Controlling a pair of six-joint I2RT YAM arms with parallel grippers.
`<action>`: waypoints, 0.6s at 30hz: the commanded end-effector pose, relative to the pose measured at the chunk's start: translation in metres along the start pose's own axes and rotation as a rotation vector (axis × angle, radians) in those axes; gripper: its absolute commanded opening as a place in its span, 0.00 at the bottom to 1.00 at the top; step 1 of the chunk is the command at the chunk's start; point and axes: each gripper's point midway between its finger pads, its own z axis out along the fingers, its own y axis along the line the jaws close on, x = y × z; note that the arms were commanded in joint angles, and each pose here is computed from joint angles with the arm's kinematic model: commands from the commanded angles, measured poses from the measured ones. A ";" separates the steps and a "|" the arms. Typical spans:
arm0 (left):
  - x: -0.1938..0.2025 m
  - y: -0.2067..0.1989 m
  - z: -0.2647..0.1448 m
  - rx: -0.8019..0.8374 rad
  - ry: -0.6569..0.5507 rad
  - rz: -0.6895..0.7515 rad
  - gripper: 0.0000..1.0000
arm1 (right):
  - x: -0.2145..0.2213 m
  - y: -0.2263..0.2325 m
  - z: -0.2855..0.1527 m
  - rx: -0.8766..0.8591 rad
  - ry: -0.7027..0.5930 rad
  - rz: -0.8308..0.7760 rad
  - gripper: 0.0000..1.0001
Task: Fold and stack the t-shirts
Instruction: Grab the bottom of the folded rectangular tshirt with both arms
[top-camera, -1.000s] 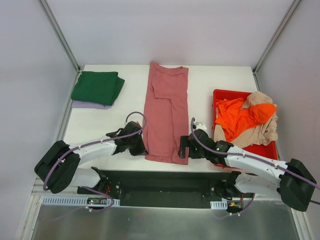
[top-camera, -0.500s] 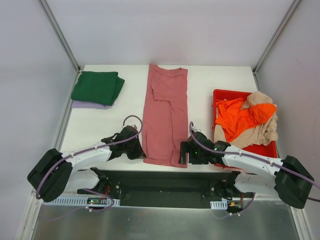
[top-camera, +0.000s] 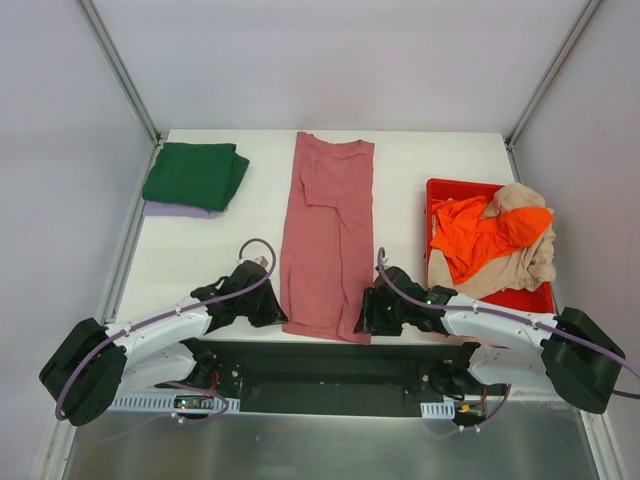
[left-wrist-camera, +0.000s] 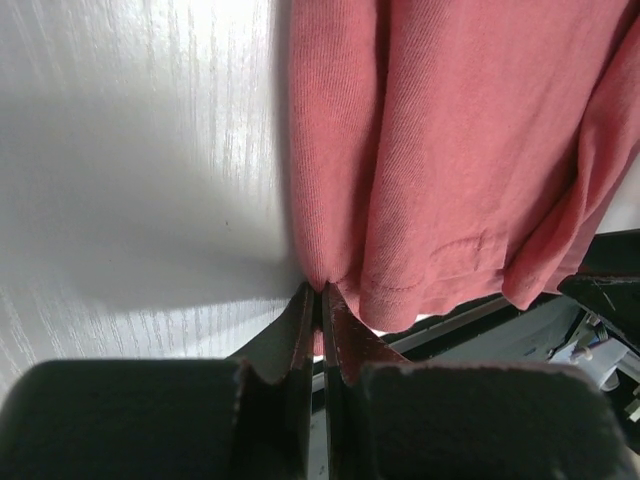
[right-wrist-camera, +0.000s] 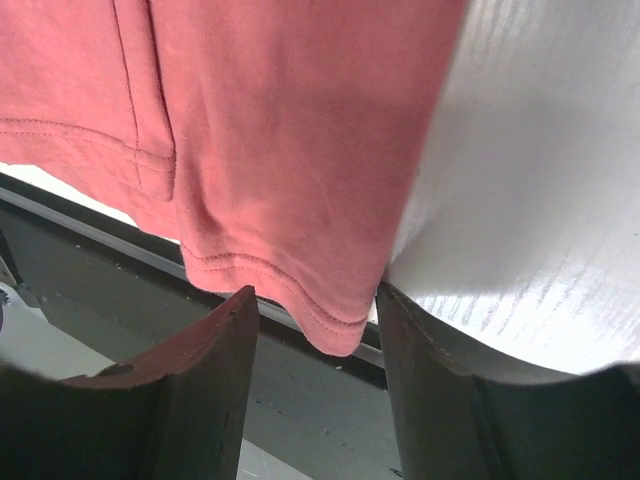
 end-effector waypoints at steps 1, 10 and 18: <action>0.009 0.008 -0.001 -0.008 0.009 -0.015 0.00 | 0.021 -0.008 0.003 0.030 0.062 0.044 0.54; 0.010 0.002 0.002 0.015 0.021 -0.018 0.00 | 0.027 -0.012 0.002 0.065 0.044 0.052 0.34; 0.032 -0.007 -0.010 0.111 0.106 -0.024 0.00 | 0.009 0.002 -0.013 -0.021 -0.070 -0.040 0.01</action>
